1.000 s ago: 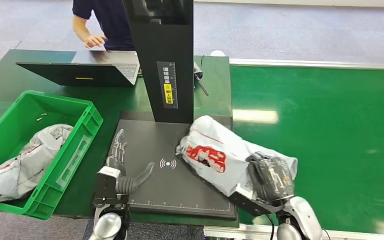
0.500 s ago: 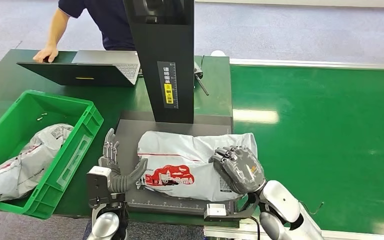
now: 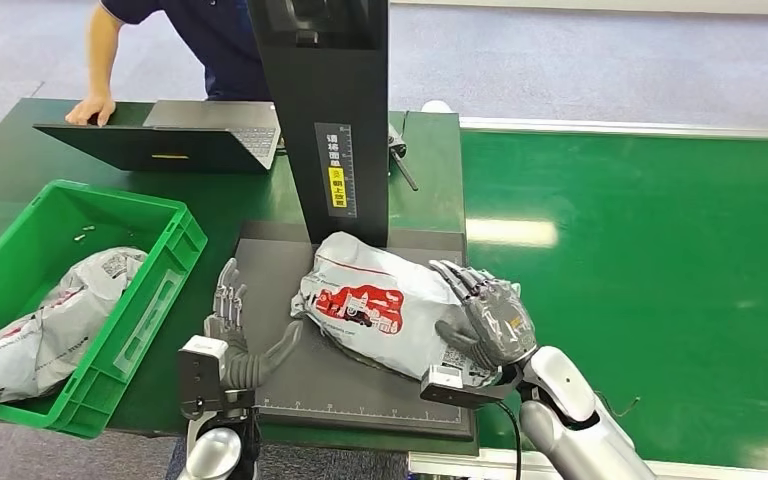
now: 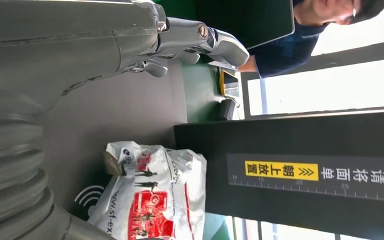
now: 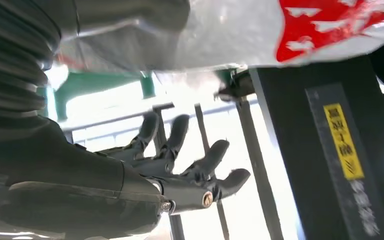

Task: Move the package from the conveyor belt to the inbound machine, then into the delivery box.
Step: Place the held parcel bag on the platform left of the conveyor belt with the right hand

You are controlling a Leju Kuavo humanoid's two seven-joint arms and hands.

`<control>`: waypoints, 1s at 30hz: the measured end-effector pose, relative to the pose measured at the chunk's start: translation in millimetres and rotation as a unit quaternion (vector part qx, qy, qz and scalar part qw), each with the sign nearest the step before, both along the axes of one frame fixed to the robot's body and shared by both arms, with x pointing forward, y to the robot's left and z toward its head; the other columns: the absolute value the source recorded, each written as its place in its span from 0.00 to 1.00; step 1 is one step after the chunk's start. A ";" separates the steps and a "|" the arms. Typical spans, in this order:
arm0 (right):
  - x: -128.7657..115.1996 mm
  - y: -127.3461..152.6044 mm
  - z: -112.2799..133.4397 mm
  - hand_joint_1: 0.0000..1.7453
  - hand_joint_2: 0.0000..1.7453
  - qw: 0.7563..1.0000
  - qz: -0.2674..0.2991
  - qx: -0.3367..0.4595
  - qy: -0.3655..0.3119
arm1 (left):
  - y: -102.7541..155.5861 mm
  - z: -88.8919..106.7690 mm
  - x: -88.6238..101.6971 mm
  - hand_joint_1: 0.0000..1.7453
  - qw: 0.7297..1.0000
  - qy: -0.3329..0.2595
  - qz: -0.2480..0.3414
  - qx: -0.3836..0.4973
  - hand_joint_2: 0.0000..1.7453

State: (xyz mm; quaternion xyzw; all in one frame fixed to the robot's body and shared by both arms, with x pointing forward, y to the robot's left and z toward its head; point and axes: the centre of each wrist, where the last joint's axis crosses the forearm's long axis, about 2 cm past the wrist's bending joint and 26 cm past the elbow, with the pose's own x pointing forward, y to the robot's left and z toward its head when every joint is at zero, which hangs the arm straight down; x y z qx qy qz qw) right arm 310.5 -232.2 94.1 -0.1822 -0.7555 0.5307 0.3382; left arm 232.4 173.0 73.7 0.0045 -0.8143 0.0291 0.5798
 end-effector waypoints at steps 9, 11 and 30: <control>-8.8 -4.5 -12.7 0.00 1.00 0.994 0.003 0.114 -0.007 | -6.2 1.7 -3.6 0.00 0.996 -0.025 -0.066 0.047 1.00; -13.9 -4.5 -8.7 0.00 1.00 0.990 -0.011 0.137 -0.044 | -9.6 2.1 -5.7 0.00 0.991 -0.037 -0.089 0.098 1.00; -66.4 -28.4 37.8 0.00 1.00 0.922 -0.123 0.302 -0.209 | -71.7 -15.4 9.4 0.00 0.793 -0.007 -0.194 0.578 1.00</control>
